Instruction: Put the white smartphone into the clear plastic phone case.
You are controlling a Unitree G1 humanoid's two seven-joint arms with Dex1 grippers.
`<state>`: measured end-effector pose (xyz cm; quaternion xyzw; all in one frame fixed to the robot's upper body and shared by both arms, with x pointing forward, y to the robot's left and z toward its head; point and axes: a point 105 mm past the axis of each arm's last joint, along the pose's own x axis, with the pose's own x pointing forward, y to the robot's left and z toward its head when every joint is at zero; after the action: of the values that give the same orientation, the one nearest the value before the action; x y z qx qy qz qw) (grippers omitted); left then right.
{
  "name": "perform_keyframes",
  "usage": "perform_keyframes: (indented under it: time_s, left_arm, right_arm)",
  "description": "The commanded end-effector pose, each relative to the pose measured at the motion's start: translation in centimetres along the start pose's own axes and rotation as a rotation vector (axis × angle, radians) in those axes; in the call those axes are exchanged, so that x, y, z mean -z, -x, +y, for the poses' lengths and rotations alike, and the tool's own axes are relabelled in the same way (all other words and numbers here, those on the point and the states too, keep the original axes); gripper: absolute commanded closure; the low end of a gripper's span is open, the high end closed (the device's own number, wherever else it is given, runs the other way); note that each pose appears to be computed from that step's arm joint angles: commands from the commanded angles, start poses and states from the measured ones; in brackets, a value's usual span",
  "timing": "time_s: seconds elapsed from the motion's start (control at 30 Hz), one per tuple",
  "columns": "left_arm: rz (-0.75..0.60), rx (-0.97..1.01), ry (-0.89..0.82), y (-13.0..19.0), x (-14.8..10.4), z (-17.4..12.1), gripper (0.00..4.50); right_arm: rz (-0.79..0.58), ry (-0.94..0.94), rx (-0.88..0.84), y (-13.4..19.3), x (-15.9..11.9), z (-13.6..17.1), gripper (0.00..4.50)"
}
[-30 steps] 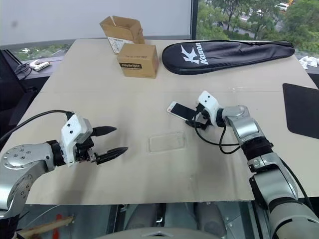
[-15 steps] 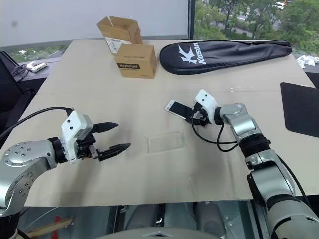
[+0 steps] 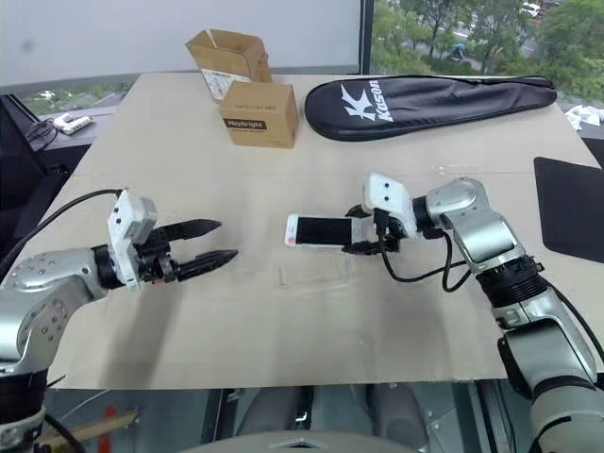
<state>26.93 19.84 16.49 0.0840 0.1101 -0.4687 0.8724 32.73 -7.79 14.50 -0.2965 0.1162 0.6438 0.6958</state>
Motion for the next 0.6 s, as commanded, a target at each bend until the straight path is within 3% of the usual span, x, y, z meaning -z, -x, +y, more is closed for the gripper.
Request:
perform_keyframes:
  time_s: [0.03,0.13,0.17,0.57,0.6]
  left_arm:
    - [-0.001,0.091,-0.045,-1.0,-0.8,0.0,2.72]
    - [0.027,0.161,-0.101,-2.3,-0.7,0.1,4.23]
    - [0.044,0.186,-0.124,-2.8,-0.5,0.0,4.44]
    - [0.067,0.284,-0.218,-5.0,0.2,-0.1,4.44]
    - [0.067,0.286,-0.218,-5.1,0.3,-0.2,4.50]
  right_arm:
    - [0.046,0.106,-0.012,0.6,-1.1,-0.1,1.56]
    - [0.075,0.131,-0.013,0.4,-0.8,0.0,1.56]
    - [0.078,0.137,-0.017,0.4,-0.8,0.1,1.56]
    - [0.077,0.146,0.025,0.4,-0.8,-0.1,1.56]
    - [0.075,0.144,0.029,0.4,-0.8,-0.2,1.06]
